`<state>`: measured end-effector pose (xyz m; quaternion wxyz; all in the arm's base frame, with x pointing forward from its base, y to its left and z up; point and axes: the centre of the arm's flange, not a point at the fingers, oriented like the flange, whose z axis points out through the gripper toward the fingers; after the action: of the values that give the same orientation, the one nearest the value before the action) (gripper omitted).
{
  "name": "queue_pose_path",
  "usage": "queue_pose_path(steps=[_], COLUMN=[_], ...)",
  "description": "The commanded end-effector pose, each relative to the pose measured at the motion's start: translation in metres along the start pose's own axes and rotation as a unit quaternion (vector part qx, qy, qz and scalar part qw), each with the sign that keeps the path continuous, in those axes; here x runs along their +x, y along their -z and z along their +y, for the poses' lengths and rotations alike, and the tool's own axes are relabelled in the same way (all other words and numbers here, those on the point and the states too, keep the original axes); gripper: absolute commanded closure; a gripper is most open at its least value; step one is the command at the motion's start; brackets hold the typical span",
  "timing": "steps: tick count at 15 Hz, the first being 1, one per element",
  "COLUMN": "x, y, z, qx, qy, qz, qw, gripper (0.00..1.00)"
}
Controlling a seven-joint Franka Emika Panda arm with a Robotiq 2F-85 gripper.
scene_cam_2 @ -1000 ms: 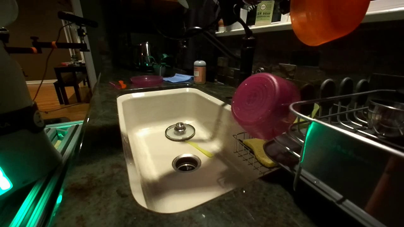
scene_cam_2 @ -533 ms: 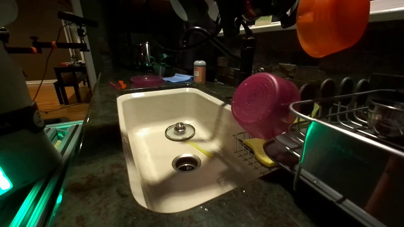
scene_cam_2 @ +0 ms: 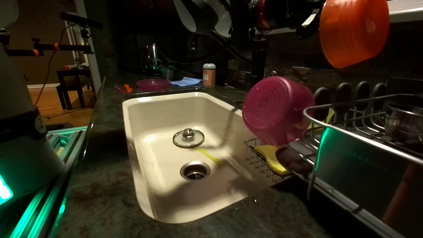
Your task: Remove the orange bowl from the sink and put it on the dish drying rack
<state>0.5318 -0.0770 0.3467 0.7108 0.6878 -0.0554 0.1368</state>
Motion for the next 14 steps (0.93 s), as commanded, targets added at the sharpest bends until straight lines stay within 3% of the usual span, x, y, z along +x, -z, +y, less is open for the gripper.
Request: queue_pose_path(steps=[1, 14], x=[-0.006, -0.019], y=[-0.001, -0.016], z=[-0.010, -0.036], qx=[-0.026, -0.051], qy=[0.016, 0.045], qz=[0.018, 0.026], qw=[0.9994, 0.9974], gripper=[0.99, 0.99])
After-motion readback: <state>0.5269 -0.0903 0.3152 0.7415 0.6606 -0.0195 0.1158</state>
